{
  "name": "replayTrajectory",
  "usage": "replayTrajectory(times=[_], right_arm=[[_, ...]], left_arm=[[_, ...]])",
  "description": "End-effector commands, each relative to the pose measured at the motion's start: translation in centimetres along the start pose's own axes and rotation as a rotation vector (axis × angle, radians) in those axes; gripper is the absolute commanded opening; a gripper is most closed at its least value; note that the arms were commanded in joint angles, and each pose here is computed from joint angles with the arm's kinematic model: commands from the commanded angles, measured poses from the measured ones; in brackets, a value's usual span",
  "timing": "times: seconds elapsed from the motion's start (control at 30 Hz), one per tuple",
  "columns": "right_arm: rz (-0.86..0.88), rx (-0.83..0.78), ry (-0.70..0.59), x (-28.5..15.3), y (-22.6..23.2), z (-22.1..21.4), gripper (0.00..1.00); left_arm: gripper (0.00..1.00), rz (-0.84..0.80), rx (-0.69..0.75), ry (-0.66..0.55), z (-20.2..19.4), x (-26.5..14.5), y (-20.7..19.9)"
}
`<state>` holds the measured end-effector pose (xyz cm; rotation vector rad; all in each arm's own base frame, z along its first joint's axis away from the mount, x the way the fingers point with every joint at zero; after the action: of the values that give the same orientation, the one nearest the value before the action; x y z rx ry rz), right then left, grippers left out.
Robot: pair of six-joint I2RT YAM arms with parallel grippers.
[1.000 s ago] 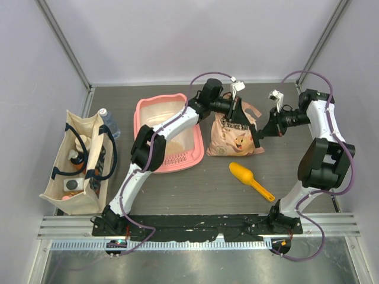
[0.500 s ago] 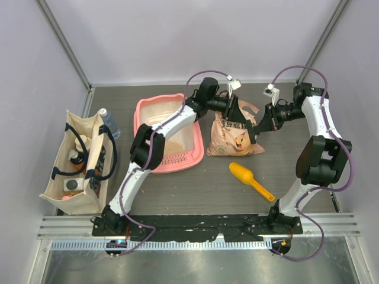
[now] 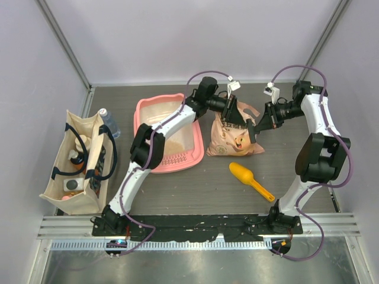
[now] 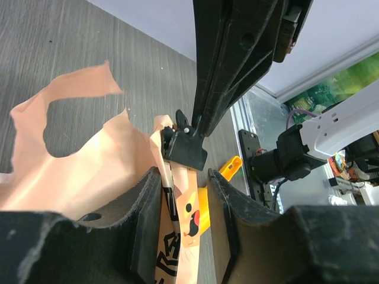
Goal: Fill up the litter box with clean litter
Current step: Pick up the clamp at the center of the board.
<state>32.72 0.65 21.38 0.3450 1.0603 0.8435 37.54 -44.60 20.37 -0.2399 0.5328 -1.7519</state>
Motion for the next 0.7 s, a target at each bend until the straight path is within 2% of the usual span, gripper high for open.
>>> replayTrajectory(times=[0.0,0.17,0.3,0.47,0.53,0.67], right_arm=[[-0.119,-0.118,-0.044,-0.4,-2.3,2.4,0.01],[-0.098,-0.162,-0.016,0.7,-1.4,2.2,0.01],[-0.089,-0.173,-0.004,1.1,-1.1,2.1,0.02],[-0.093,-0.187,-0.012,1.0,-1.1,2.4,0.02],[-0.092,-0.184,-0.012,1.1,-1.1,2.4,0.01],[-0.087,-0.174,-0.020,1.5,-1.1,2.7,0.01]], left_arm=[[0.39,-0.103,0.042,0.001,1.9,0.3,-2.3],[0.34,-0.046,0.051,-0.006,1.5,1.7,-1.7],[0.20,-0.014,0.056,-0.007,1.0,1.8,-1.2],[0.10,-0.023,0.051,-0.004,0.9,1.8,-1.4],[0.13,-0.038,0.041,-0.017,1.0,1.9,-1.5],[0.29,-0.047,0.043,-0.027,1.1,2.2,-1.7]])
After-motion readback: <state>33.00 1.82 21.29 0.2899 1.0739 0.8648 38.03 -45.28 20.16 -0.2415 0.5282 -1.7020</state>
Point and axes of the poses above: each gripper's point midway between its finger pads, its own x axis out along the fingers, its own y axis along the line the jaws close on, z = x × y, the point moved 6 cm from there along -x, back along the fingers, and after that the axes turned 11 degrees about x, right-handed, at the moved point
